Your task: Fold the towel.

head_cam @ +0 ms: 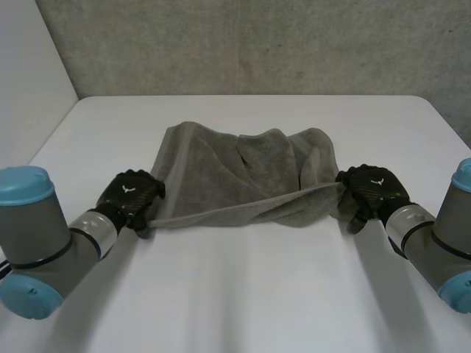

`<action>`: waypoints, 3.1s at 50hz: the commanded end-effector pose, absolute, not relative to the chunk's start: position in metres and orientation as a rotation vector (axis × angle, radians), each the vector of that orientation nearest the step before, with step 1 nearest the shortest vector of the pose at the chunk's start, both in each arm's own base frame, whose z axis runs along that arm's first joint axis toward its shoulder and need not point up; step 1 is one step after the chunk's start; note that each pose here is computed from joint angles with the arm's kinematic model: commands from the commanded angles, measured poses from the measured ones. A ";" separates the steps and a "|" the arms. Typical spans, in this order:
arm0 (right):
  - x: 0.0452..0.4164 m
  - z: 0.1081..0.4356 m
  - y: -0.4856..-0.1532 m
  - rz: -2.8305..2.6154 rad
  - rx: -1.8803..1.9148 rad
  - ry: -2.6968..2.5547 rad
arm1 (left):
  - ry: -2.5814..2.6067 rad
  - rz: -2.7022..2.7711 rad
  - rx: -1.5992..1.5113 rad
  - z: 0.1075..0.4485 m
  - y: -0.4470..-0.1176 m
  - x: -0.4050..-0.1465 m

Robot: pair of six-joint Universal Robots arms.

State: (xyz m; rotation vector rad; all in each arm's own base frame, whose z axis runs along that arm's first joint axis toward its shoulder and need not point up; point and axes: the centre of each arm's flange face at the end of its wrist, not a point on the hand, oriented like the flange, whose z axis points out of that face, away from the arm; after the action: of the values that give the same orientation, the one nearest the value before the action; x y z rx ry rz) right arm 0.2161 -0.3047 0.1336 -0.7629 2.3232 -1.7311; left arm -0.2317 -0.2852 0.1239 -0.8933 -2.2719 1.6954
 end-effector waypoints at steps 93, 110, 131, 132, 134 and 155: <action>0.170 0.246 -0.296 -1.614 -0.943 2.179 | -2.265 1.886 -0.759 0.238 -0.266 -0.191; 0.195 0.252 -0.305 -1.696 -1.484 2.210 | -2.258 1.943 -0.752 0.244 -0.292 -0.188; 0.262 0.427 -0.358 -2.715 -1.060 1.458 | -1.323 2.685 -0.470 0.421 -0.357 -0.218; 0.259 0.418 -0.356 -2.671 -1.074 1.485 | -1.323 2.685 -0.470 0.421 -0.357 -0.218; 0.254 0.408 -0.356 -2.636 -1.090 1.526 | -1.392 2.632 -0.515 0.400 -0.360 -0.216; 0.208 0.217 -0.296 -1.892 -1.390 1.984 | -2.115 1.965 -0.839 0.185 -0.296 -0.196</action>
State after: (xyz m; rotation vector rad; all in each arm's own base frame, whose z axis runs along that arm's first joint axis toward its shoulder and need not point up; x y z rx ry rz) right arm 0.2099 -0.3158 0.2465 -1.3612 1.9741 -2.0226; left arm -0.1966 -0.3208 0.2150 -0.7732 -2.0225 2.1023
